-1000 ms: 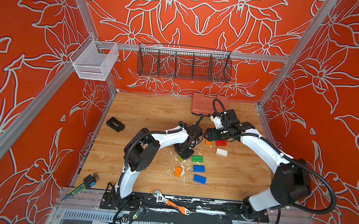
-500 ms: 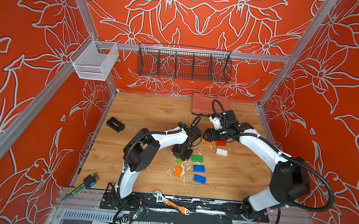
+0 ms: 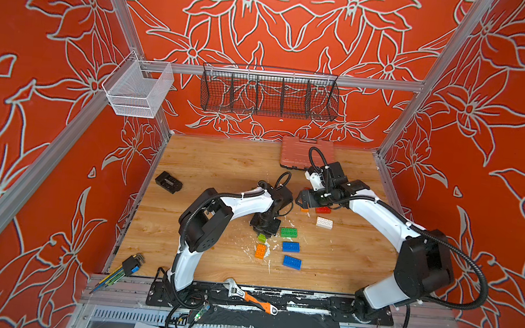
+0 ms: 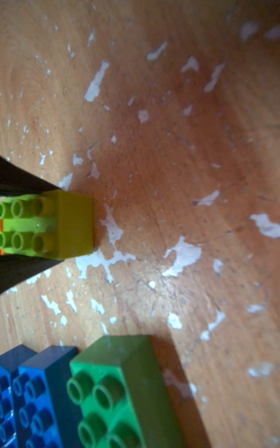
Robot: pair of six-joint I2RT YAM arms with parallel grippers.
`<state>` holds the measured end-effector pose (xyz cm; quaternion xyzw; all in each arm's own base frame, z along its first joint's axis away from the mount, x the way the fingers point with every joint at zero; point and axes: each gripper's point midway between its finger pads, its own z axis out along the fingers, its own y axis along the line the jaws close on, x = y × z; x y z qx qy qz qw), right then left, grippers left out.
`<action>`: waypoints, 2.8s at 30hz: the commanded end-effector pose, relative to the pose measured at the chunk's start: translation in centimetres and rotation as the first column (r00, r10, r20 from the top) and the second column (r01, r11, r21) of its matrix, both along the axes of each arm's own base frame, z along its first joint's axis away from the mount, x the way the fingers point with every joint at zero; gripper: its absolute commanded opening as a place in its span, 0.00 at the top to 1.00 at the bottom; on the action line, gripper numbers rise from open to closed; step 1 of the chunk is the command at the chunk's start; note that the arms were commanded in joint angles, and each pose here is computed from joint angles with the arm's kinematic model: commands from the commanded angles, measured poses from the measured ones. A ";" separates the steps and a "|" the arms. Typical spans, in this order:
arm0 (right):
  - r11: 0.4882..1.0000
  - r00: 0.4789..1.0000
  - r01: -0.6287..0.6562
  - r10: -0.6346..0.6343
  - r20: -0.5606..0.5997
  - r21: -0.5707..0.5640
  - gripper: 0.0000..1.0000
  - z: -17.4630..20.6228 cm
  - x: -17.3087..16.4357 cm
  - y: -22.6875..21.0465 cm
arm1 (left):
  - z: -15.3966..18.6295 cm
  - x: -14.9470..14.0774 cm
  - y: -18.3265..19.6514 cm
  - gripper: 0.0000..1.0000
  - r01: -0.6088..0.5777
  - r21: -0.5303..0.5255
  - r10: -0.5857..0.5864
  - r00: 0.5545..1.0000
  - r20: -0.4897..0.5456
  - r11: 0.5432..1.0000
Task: Assemble a rectangle with lego
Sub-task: Place the lego brick at the center of the board, then move the lego brick at the center of the board.
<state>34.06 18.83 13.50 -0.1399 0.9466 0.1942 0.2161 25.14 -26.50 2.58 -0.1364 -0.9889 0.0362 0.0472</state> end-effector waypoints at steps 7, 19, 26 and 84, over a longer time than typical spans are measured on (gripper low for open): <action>1.000 1.000 -0.020 0.020 -0.017 -0.012 0.20 -0.5 -0.6 0.4 | 0.1 -0.8 0.6 0.84 -0.061 0.007 0.061 0.998 -0.022 0.998; 0.999 0.999 -0.034 0.034 0.000 -0.018 0.20 0.2 -0.8 0.7 | 3.0 -0.5 2.3 0.47 -0.095 0.047 0.092 0.994 0.058 0.994; 0.999 0.999 -0.032 0.032 0.021 -0.014 0.20 0.6 -0.6 0.7 | 5.1 -3.9 2.7 0.50 -0.111 -0.050 0.114 0.991 0.064 0.993; 0.996 0.997 -0.074 0.074 -0.005 -0.049 0.25 -0.7 -1.2 1.9 | 0.0 -5.6 2.6 0.97 -0.076 -0.008 0.076 0.991 0.108 0.997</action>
